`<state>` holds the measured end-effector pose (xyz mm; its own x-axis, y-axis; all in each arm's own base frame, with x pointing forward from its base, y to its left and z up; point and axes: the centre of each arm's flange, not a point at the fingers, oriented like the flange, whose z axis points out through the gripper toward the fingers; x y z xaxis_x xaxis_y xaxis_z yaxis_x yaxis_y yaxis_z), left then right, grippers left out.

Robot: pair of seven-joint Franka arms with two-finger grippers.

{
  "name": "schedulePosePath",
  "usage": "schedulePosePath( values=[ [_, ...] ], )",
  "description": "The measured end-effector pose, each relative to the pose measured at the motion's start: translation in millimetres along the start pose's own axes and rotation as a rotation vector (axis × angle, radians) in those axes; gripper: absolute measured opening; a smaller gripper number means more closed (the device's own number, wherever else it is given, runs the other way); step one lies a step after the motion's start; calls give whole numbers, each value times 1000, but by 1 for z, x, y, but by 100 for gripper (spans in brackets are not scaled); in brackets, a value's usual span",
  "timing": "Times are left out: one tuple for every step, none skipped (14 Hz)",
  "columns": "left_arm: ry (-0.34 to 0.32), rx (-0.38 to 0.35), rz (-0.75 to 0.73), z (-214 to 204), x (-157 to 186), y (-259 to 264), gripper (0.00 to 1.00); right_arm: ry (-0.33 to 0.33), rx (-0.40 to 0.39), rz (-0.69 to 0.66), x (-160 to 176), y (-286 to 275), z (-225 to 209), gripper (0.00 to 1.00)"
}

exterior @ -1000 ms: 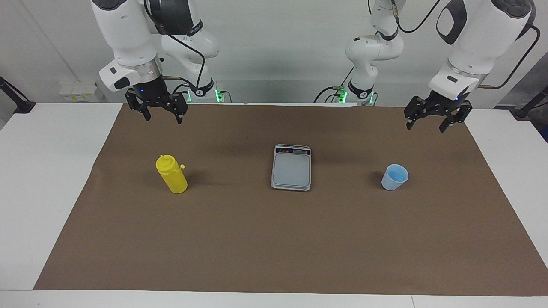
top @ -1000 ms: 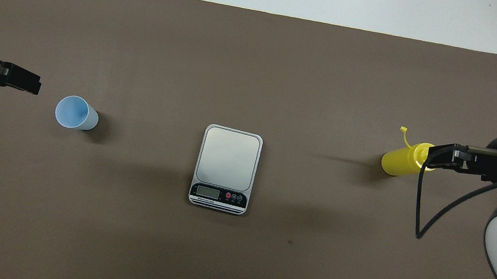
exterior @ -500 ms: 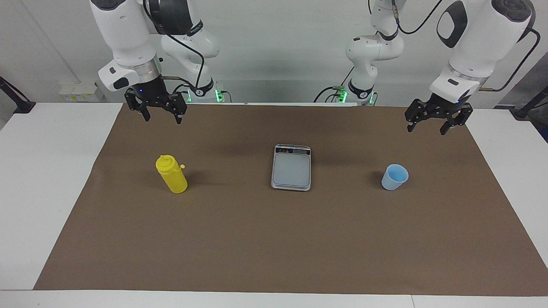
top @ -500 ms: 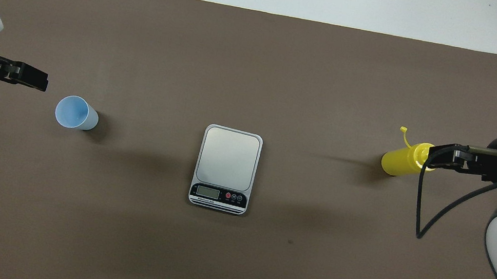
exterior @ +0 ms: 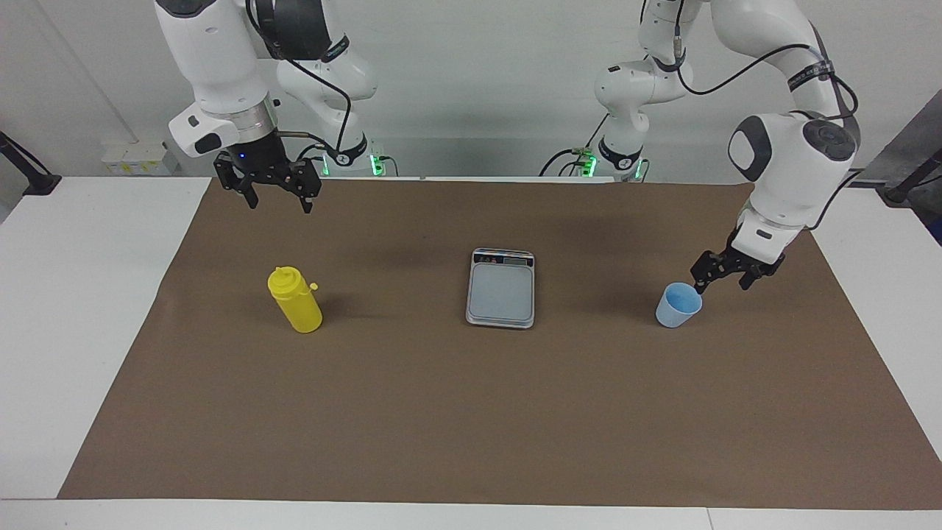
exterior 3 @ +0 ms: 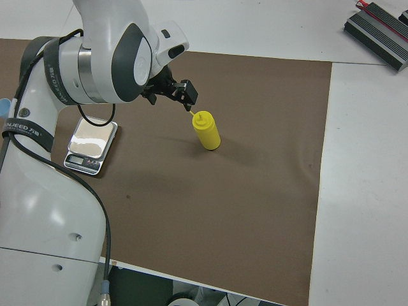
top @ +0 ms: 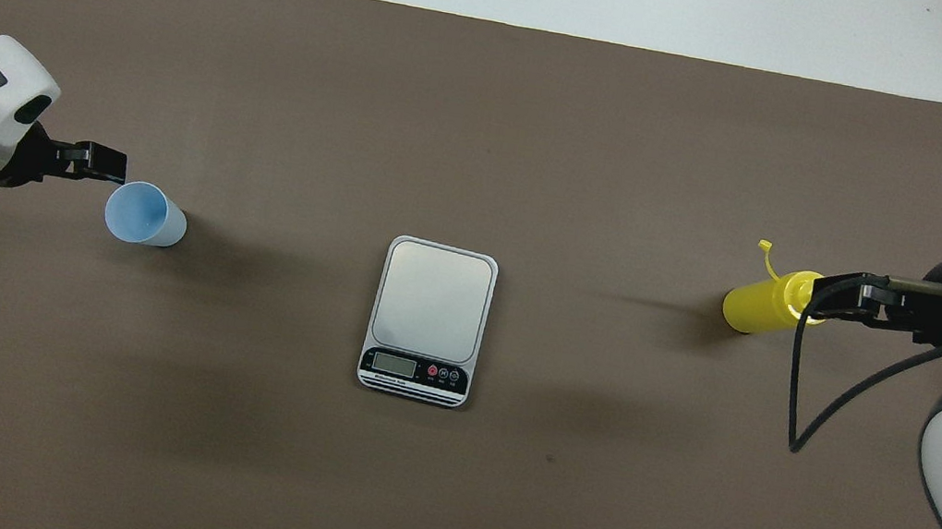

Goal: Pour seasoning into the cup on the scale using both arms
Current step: 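Reach the left gripper to the light-blue cup and grasp it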

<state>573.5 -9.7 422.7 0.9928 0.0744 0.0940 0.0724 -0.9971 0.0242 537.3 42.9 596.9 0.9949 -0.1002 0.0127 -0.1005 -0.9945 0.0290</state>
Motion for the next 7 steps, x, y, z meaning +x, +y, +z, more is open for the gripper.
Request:
schedulePosePath(
  values=[
    [1,-1,-15,11,-5,-1,100,0,0,0,0,0,0,100],
    [1,-2,-28,20,-9,-1,100,0,0,0,0,0,0,100],
    [1,-3,-39,26,-12,-2,100,0,0,0,0,0,0,100],
    [1,-4,-48,31,-15,-4,100,0,0,0,0,0,0,100],
    [-5,-3,-60,35,-17,-4,100,0,0,0,0,0,0,100],
    [-9,-3,-71,41,-20,-5,100,0,0,0,0,0,0,100],
    [-12,-4,-81,47,-21,-5,100,0,0,0,0,0,0,100]
  ],
)
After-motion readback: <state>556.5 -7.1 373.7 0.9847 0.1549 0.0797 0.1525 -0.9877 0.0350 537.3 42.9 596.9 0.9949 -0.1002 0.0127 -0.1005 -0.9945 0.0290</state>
